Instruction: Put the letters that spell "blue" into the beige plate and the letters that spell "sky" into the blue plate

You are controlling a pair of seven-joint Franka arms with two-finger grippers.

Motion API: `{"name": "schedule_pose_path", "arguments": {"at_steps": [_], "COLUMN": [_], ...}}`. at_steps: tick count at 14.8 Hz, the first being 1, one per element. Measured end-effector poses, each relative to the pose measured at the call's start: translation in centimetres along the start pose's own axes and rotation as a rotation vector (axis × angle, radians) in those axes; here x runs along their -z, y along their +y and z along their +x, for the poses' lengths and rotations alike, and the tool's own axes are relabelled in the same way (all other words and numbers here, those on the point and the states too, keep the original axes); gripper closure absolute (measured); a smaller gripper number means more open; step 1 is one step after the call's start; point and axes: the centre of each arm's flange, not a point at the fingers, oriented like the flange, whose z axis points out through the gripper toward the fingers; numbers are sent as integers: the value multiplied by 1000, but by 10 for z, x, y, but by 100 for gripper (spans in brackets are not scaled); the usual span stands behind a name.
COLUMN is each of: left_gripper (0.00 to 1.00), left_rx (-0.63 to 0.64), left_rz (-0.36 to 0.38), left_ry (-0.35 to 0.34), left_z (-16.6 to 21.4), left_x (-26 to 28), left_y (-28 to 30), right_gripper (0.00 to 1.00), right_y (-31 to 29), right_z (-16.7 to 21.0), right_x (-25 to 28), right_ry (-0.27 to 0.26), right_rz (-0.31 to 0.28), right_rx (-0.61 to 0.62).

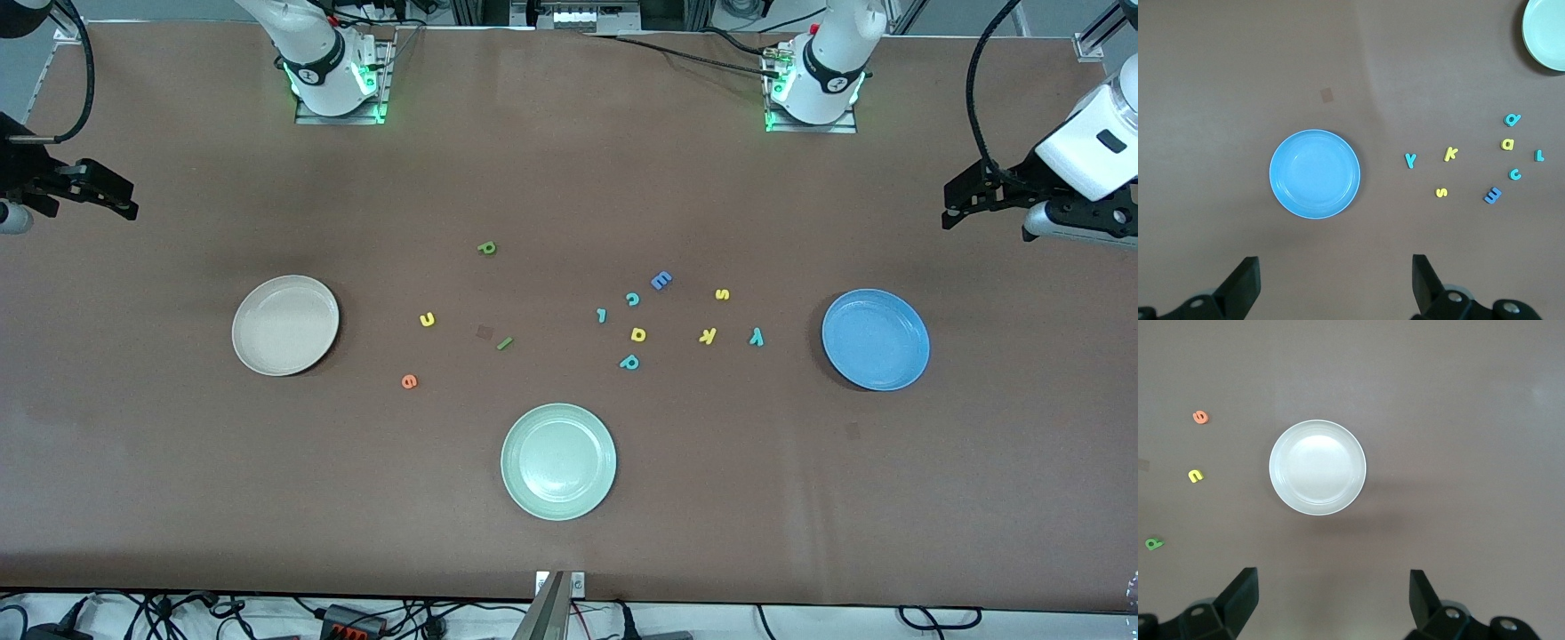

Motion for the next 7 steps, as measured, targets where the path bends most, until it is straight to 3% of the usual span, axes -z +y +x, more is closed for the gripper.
{"name": "schedule_pose_path", "arguments": {"at_steps": [4, 7], "left_gripper": [0, 0], "left_rx": [7, -1], "left_rz": [-3, -11], "left_ry": [-27, -113], "left_z": [-3, -10], "left_x": [-2, -10], "left_y": [0, 6], "right_gripper": [0, 0], "right_y": [-1, -1], "right_z": [1, 1], "right_x": [-2, -3], "right_ry": [-5, -7], "right_rz": [0, 0], "right_rx": [2, 3]}}
